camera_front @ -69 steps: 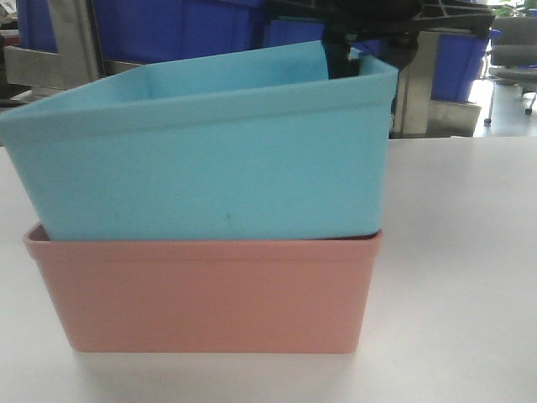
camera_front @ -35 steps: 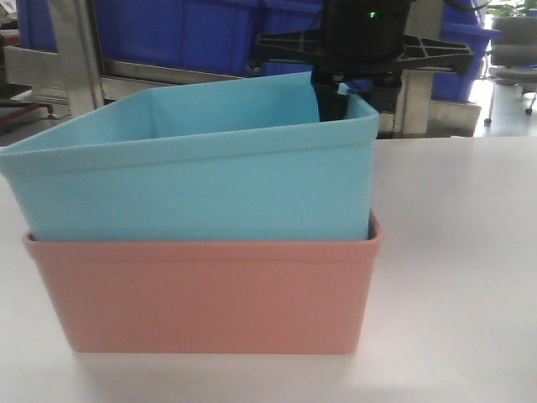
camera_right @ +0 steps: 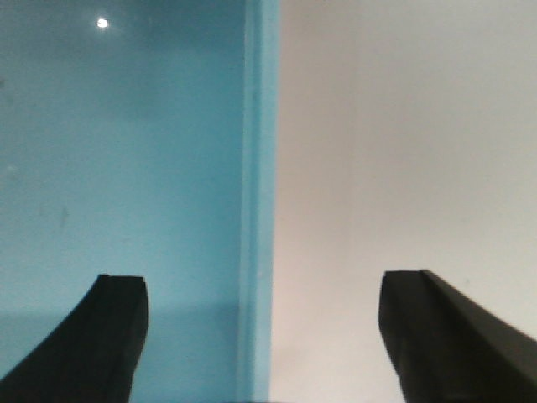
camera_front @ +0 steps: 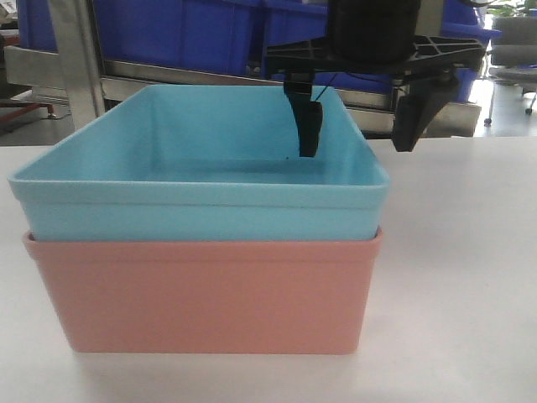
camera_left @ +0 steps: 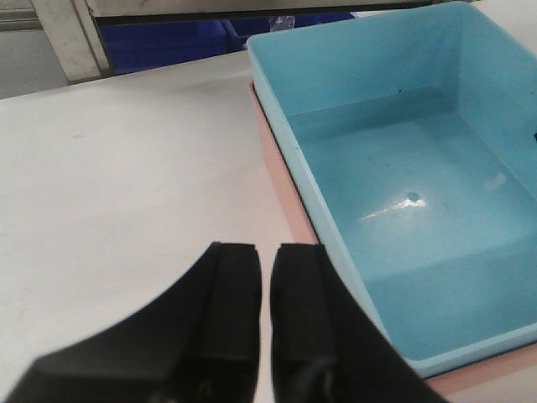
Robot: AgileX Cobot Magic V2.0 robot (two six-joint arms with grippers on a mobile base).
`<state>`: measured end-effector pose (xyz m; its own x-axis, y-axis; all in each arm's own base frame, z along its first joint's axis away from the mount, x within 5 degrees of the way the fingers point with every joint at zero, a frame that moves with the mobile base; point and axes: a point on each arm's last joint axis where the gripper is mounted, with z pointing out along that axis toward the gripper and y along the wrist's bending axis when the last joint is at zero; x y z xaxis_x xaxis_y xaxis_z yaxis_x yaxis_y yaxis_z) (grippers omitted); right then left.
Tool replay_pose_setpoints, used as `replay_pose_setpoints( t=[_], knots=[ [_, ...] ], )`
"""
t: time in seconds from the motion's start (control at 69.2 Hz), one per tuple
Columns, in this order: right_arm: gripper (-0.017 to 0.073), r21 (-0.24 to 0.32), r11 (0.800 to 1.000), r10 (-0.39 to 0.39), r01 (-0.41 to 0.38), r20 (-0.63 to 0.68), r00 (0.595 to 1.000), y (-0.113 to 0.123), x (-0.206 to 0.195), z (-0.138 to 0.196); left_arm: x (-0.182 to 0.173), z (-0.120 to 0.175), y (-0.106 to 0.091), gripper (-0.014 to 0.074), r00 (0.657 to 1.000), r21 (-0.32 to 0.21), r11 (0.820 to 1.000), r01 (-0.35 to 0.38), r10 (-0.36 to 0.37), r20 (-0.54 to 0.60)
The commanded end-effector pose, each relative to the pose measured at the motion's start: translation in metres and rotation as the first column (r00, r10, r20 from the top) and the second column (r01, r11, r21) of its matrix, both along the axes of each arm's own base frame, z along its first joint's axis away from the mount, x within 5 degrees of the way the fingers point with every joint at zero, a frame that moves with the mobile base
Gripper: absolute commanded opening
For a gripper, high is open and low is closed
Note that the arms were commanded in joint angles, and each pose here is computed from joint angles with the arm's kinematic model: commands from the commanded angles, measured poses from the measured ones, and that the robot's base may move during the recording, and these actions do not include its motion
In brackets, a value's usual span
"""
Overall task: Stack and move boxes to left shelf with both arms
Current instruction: 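Lower the blue bin into the pink bin and release it, then lower both grippers onto opposite rims of the stacked blue bin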
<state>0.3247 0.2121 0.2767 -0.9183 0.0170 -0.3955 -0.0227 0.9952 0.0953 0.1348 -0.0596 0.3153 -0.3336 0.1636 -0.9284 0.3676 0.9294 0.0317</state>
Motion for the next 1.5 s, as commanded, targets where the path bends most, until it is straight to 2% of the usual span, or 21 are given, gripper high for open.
replay_pose_setpoints(
  t=[0.0, 0.145, 0.217, 0.26, 0.477, 0.679, 0.766, 0.882, 1.113, 1.315, 1.489],
  knots=[
    [0.0612, 0.009, 0.999, 0.048, -0.049, 0.088, 0.995, -0.006, -0.006, 0.034, 0.0, 0.018, -0.004, 0.0153, 0.996, -0.071, 0.997, 0.033, -0.026, 0.089],
    [0.0612, 0.003, 0.996, 0.087, -0.088, 0.089, 0.992, -0.007, -0.009, 0.038, 0.006, 0.026, -0.009, 0.0378, 0.998, -0.138, 0.99, 0.024, -0.017, 0.054],
    [0.0612, 0.012, 0.996, 0.09, -0.091, 0.104, 0.991, -0.008, -0.01, 0.042, 0.013, 0.031, -0.012, 0.0436, 1.0, -0.154, 0.988, 0.009, -0.005, 0.024],
    [0.0612, 0.016, 0.996, 0.09, -0.092, 0.111, 0.99, -0.008, -0.011, 0.044, 0.019, 0.034, -0.015, 0.0452, 1.0, -0.143, 0.99, -0.004, 0.004, -0.006],
    [0.0612, 0.029, 0.994, 0.096, -0.101, 0.137, 0.986, -0.007, -0.01, 0.047, 0.06, 0.044, -0.033, 0.0452, 0.982, -0.07, 0.995, -0.076, 0.063, -0.178],
    [0.0612, 0.061, 0.992, 0.101, -0.114, 0.189, 0.977, -0.004, -0.006, 0.049, 0.109, 0.044, -0.059, 0.0451, 0.964, -0.019, 0.996, -0.091, 0.083, -0.254],
    [0.0612, 0.065, 0.991, 0.102, -0.117, 0.197, 0.975, -0.002, -0.004, 0.048, 0.129, 0.033, -0.069, 0.0449, 0.947, -0.007, 0.994, -0.109, 0.101, -0.304],
    [0.0612, 0.057, 0.991, 0.105, -0.117, 0.186, 0.977, -0.001, -0.002, 0.042, 0.15, 0.014, -0.079, 0.0449, 0.912, 0.039, 0.991, -0.131, 0.136, -0.386],
    [0.0612, 0.028, 0.992, 0.115, -0.121, 0.164, 0.98, 0.004, 0.008, 0.023, 0.178, -0.019, -0.091, 0.0449, 0.868, 0.101, 0.985, -0.141, 0.172, -0.466],
    [0.0612, -0.002, 0.992, 0.124, -0.124, 0.114, 0.986, 0.012, 0.019, -0.007, 0.2, -0.047, -0.085, 0.0449, 0.815, 0.092, 0.969, -0.23, 0.243, -0.526],
    [0.0612, -0.025, 0.992, 0.127, -0.125, 0.071, 0.989, 0.016, 0.025, -0.028, 0.209, -0.066, -0.086, 0.0441, 0.786, 0.072, 0.965, -0.252, 0.247, -0.566]
  ],
)
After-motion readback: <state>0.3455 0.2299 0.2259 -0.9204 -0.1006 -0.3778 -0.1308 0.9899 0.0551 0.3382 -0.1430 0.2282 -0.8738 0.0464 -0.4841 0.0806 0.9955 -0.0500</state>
